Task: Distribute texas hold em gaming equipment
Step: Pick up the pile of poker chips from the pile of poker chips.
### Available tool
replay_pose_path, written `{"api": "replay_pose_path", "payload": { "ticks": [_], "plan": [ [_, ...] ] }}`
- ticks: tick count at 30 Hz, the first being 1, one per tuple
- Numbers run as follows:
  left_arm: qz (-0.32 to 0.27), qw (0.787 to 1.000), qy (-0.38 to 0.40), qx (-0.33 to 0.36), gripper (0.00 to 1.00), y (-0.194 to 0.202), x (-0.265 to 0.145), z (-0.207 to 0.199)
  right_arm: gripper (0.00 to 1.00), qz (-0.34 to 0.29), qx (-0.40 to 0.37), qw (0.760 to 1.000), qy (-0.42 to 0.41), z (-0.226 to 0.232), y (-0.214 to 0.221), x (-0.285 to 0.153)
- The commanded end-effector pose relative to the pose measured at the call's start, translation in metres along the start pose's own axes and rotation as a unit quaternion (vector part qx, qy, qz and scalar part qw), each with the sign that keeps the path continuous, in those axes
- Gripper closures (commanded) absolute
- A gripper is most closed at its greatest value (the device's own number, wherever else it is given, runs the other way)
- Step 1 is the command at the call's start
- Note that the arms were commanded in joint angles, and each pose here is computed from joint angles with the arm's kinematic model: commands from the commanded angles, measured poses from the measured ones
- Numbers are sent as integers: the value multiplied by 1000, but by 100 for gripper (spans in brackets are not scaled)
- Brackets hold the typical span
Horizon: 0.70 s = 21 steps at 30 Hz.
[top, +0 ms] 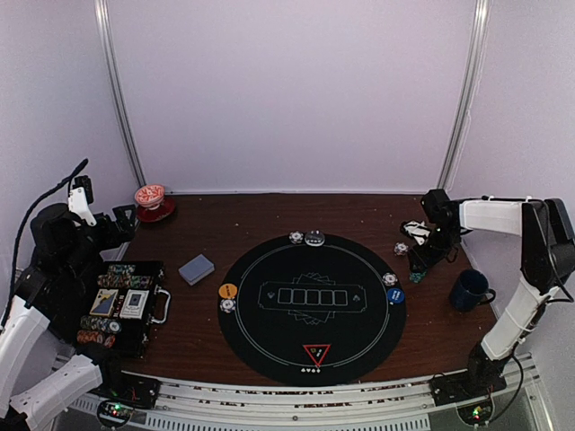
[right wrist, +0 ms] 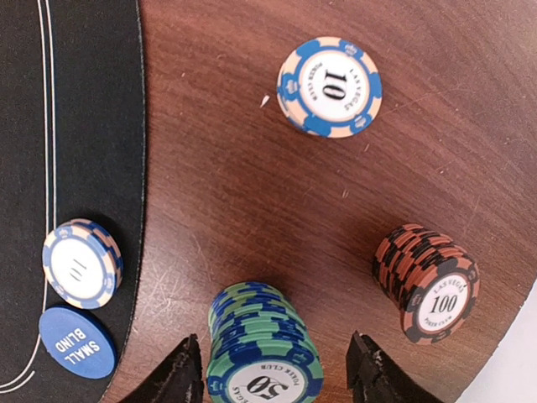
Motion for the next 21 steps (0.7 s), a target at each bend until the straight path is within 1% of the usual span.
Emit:
{"api": "replay_pose_path", "payload": {
  "ticks": [1, 3, 8, 15, 21],
  "plan": [
    [-24, 1000, 6, -7, 2, -8, 0, -1, 43, 10, -3, 1000, -11, 1, 6, 1],
    [-24, 1000, 5, -6, 2, -7, 0, -1, 46, 11, -4, 1000, -13, 2, 7, 1],
    [-26, 1000, 6, -6, 2, -8, -1, -1, 48, 10, -6, 1000, -13, 3, 9, 0],
    [-27, 1000, 4, -6, 2, -8, -1, -1, 60, 6, -4, 1000, -16, 2, 7, -1],
    [-27, 1000, 4, -7, 2, -8, -1, 0, 65, 1, -4, 1000, -16, 2, 6, -4]
  ]
}}
Point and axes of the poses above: each gripper's point midway between its finger pads, its own x axis out along the fingers, its own z axis along the line the jaws close on, y = z × x, the point moved 8 cm from there along -x, back along the fingers, and after that the axes turned 5 degrees about -x, right-handed, at the moved point
